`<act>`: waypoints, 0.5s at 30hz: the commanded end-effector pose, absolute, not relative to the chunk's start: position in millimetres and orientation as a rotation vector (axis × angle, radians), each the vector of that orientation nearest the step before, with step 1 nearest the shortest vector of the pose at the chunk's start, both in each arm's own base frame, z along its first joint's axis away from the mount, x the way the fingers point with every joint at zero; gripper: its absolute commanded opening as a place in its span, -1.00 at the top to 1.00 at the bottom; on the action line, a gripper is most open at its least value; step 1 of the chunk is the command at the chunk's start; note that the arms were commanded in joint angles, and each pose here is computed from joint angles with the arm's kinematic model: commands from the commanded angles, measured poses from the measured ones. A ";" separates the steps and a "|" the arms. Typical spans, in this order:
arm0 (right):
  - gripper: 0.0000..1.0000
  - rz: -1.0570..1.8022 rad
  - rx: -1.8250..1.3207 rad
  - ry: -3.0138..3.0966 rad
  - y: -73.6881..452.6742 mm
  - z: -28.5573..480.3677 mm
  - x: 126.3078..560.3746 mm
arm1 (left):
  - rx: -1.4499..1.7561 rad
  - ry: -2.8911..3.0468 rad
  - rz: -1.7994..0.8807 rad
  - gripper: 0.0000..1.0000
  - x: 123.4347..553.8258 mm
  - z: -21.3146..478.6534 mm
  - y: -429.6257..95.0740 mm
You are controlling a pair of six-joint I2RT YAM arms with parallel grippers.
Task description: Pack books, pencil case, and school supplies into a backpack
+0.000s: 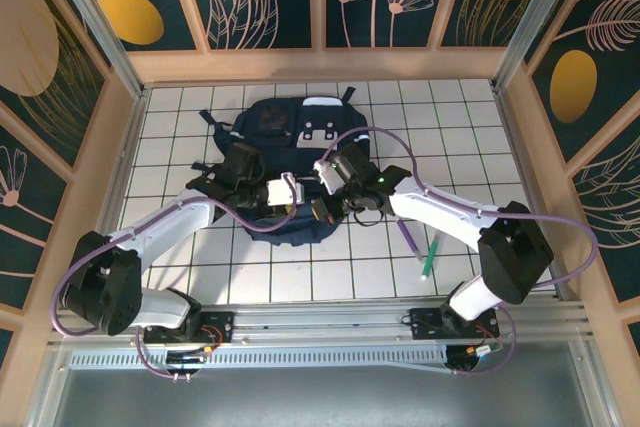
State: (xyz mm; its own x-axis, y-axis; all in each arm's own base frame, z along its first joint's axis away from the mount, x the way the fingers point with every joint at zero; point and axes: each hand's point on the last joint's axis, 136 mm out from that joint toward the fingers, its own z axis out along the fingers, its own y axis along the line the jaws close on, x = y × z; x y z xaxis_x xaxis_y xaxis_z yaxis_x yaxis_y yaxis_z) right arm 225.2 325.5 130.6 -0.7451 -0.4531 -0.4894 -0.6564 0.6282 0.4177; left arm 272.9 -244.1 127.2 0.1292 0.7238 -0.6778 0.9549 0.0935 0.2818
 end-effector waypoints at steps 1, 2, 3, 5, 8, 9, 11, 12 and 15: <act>1.00 0.903 -0.963 2.382 338.8 165.3 226.1 | 1.661 1.606 -0.360 0.19 288.0 135.2 -253.6; 1.00 0.891 -0.954 2.387 337.9 164.4 227.3 | 1.664 1.602 -0.363 0.23 287.8 134.2 -254.6; 1.00 0.876 -0.945 2.392 336.6 163.7 228.6 | 1.668 1.604 -0.371 0.28 286.5 131.6 -255.1; 1.00 0.822 -0.909 2.415 330.8 161.5 235.1 | 1.687 1.612 -0.381 0.45 283.5 124.7 -254.6; 1.00 0.753 -0.856 2.458 319.7 158.6 243.4 | 1.743 1.623 -0.424 0.69 272.0 113.4 -253.0; 1.00 0.741 -0.843 2.466 316.4 159.1 245.5 | 1.746 1.628 -0.440 0.59 270.0 111.5 -253.3; 1.00 0.750 -0.840 2.461 313.7 163.7 245.5 | 1.736 1.641 -0.497 0.19 264.4 109.7 -256.2; 1.00 0.760 -0.847 2.450 313.8 166.2 244.7 | 1.736 1.638 -0.531 0.15 261.1 109.7 -258.8; 1.00 0.804 -0.867 2.414 317.2 174.8 242.0 | 1.717 1.630 -0.596 0.14 259.2 110.5 -269.2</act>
State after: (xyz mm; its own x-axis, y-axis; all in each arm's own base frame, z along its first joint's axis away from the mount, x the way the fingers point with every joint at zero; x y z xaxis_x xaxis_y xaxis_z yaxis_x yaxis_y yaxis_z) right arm 237.3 308.0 133.4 -0.7556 -0.4489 -0.4770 -0.6334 0.6863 0.3575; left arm 267.7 -256.8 111.8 0.1244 0.7089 -0.6942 0.9726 0.0514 0.2268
